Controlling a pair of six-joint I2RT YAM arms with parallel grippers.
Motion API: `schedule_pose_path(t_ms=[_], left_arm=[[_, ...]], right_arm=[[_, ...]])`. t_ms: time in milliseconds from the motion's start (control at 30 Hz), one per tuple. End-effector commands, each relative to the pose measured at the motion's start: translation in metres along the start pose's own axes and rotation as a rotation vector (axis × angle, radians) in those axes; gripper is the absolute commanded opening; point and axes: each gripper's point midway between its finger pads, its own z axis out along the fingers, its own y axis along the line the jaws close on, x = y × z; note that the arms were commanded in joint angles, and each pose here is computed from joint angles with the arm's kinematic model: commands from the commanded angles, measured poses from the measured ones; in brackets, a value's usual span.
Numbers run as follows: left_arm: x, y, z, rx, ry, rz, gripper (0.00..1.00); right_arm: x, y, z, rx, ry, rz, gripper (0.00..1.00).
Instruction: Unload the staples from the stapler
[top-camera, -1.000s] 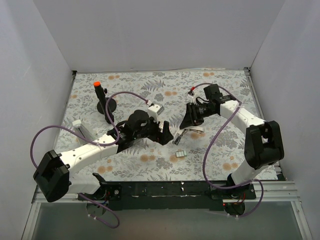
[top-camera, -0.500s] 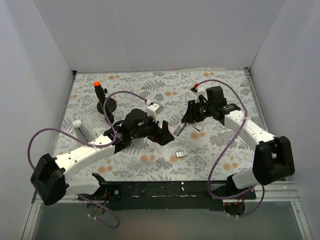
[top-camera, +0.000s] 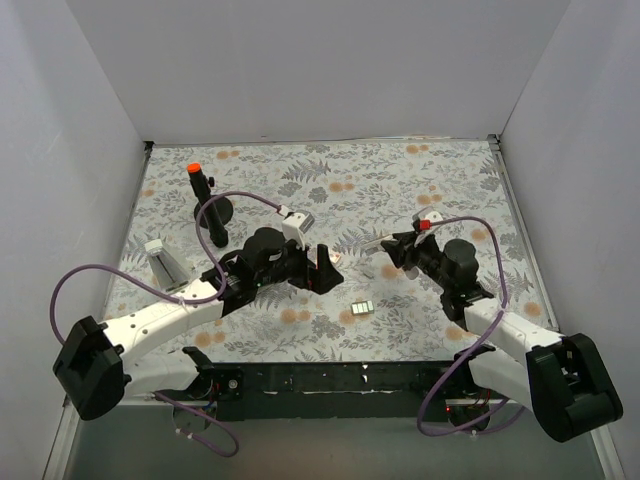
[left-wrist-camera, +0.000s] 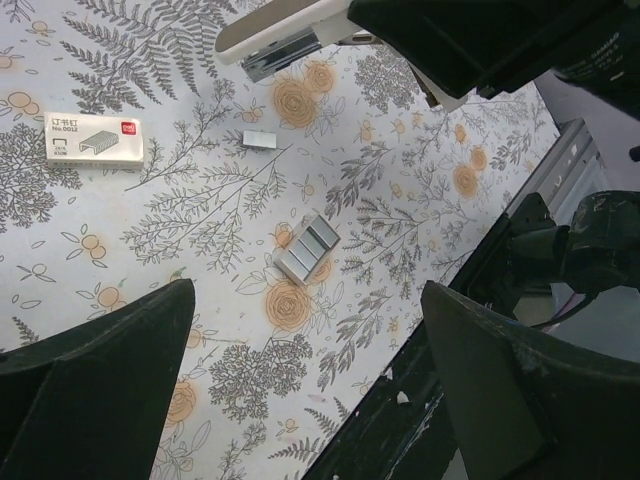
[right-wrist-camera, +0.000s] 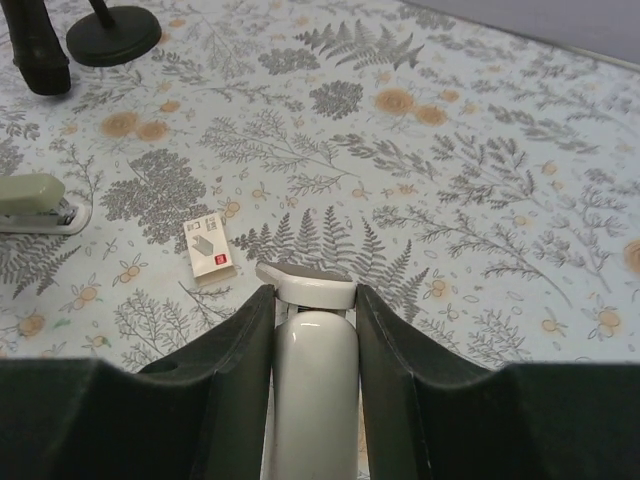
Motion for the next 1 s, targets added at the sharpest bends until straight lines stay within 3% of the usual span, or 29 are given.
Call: schedule_pose_path(t_ms=[0, 167, 267, 300, 333, 367, 533, 667, 733, 833, 867, 967], left_arm=[[-0.017, 0.0, -0.009, -0.015, -0.087, 0.006, 0.98], [-0.017, 0.0, -0.012, -0.01, -0.101, -0.001, 0.98], [-0.016, 0.0, -0.012, -0.012, -0.099, 0.0, 0.98], [-0.016, 0.001, -0.013, -0.014, -0.098, 0.003, 0.98], [-0.016, 0.002, -0.013, -0.017, -0.1, 0.011, 0.98], [-0.016, 0.003, -0.013, -0.026, -0.1, 0.011, 0.98], [-0.021, 0.019, -0.012, -0.122, -0.114, 0.007, 0.98], [-0.024, 0.015, -0.004, -0.11, -0.046, 0.101, 0.98], [-0.026, 0.0, 0.001, -0.027, 0.006, 0.191, 0.97], [-0.024, -0.013, 0.01, 0.057, 0.067, 0.252, 0.87], [-0.023, -0.018, 0.013, 0.083, 0.081, 0.262, 0.77], [-0.021, -0.03, 0.022, 0.163, 0.118, 0.283, 0.59]], right_arm=[[-0.075, 0.003, -0.017, 0.02, -0.37, -0.226, 0.01], [-0.073, -0.012, -0.019, 0.103, -0.35, -0.208, 0.01], [-0.07, -0.033, -0.004, 0.211, -0.187, -0.043, 0.01], [-0.037, -0.048, -0.006, 0.298, 0.015, 0.036, 0.01], [-0.073, -0.051, 0.0, 0.326, 0.003, 0.084, 0.01], [-0.06, -0.053, 0.006, 0.35, 0.102, 0.165, 0.01], [-0.025, -0.024, -0.004, 0.276, 0.512, 0.393, 0.01], [-0.028, 0.017, -0.007, 0.018, 0.655, 0.433, 0.01], [-0.028, 0.033, -0.012, -0.075, 0.695, 0.445, 0.01], [-0.03, 0.047, -0.02, -0.152, 0.732, 0.466, 0.01], [-0.036, 0.051, -0.022, -0.175, 0.713, 0.466, 0.01], [-0.047, 0.063, -0.024, -0.234, 0.672, 0.487, 0.01]])
